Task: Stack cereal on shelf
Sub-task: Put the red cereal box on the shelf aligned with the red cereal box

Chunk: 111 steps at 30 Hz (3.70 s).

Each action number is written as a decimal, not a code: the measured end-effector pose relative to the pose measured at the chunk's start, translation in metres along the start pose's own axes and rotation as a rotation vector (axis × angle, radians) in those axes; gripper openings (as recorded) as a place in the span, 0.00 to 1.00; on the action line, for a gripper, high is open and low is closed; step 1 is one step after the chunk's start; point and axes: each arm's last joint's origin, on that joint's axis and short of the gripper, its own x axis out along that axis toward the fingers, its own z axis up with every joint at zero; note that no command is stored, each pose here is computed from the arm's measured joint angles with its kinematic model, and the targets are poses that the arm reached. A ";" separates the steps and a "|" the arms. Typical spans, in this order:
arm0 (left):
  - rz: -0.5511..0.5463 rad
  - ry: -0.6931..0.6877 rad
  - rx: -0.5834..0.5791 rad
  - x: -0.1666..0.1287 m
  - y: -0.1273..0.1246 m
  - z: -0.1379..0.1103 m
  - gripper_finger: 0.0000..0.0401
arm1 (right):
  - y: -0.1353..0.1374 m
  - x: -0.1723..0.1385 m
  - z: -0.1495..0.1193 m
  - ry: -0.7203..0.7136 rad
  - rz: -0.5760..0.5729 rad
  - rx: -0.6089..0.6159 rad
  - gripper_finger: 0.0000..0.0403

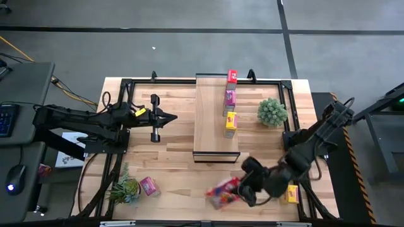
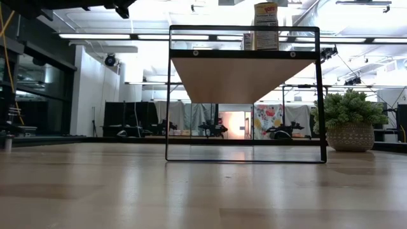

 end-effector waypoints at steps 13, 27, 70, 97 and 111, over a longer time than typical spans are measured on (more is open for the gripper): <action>0.027 -0.001 0.000 -0.020 0.004 0.012 0.00 | -0.003 -0.052 0.188 -0.451 -0.376 -0.333 0.37; 0.023 0.017 -0.009 -0.023 0.004 0.012 0.00 | -0.085 -0.029 0.302 -0.398 -0.720 -0.093 0.37; 0.022 0.019 -0.008 -0.023 0.004 0.011 0.00 | -0.137 -0.008 0.312 -0.193 -0.948 0.072 0.37; 0.023 0.019 -0.010 -0.023 0.004 0.011 0.00 | -0.137 -0.007 0.313 -0.193 -0.944 0.063 0.55; 0.019 0.034 -0.008 -0.023 0.004 0.010 0.00 | -0.124 -0.014 0.320 -0.246 -0.886 -0.103 0.54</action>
